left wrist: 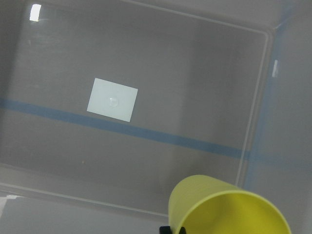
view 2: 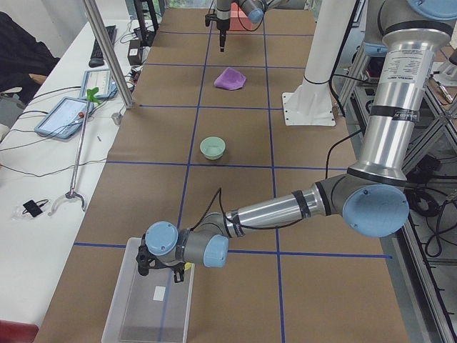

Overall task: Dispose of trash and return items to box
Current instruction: 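Release the cup into the clear bin while the right gripper grasps the cloth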

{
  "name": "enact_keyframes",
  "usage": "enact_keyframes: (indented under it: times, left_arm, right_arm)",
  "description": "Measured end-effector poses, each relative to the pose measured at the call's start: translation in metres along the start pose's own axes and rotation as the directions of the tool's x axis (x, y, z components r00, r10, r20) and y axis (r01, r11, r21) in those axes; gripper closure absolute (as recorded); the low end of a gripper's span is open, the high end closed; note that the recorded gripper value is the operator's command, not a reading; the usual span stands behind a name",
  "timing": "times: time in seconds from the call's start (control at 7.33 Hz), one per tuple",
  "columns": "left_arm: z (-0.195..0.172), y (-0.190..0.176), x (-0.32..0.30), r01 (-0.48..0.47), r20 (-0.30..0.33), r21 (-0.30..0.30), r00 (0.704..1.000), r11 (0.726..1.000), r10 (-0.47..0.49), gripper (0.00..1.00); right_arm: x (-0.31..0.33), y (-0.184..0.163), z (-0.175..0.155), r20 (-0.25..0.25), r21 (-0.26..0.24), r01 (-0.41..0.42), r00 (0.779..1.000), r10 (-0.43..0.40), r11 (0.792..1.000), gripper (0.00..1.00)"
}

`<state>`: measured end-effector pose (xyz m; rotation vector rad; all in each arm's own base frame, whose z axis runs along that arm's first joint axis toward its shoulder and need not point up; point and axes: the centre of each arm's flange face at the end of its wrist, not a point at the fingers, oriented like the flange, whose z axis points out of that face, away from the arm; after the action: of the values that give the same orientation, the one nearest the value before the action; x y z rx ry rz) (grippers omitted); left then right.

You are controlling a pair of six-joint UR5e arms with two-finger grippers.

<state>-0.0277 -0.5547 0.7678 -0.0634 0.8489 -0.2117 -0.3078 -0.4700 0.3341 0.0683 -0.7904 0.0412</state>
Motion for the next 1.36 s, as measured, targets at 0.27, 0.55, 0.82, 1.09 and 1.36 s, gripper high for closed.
enact_keyframes:
  times: [0.27,0.55,0.82,1.09,1.36]
  left_arm:
    - [-0.007,-0.011,-0.002,0.015,0.006,0.011,1.000,1.000,-0.015,1.00]
    - [-0.011,-0.018,-0.008,0.030,0.026,0.022,0.999,0.999,-0.030,1.00]
    - [-0.010,-0.019,-0.013,0.043,0.034,0.024,0.998,0.999,-0.044,0.35]
    - [-0.013,-0.020,-0.013,0.045,0.034,0.030,0.998,0.999,-0.046,0.01]
    - [-0.043,-0.033,-0.014,0.057,0.022,0.074,0.998,0.996,-0.058,0.01]
  right_arm:
    - [-0.003,0.001,0.001,0.000,0.001,0.000,1.000,0.000,1.000,0.00]
    - [-0.004,0.001,0.001,0.000,0.000,0.000,1.000,0.000,1.000,0.00]
    - [-0.005,0.003,0.003,-0.003,0.000,0.002,1.000,-0.002,1.000,0.00]
    - [-0.012,0.010,0.012,-0.017,0.000,0.009,1.000,-0.009,1.000,0.00]
    - [-0.020,0.014,0.017,-0.019,-0.002,0.008,1.000,-0.008,1.000,0.00]
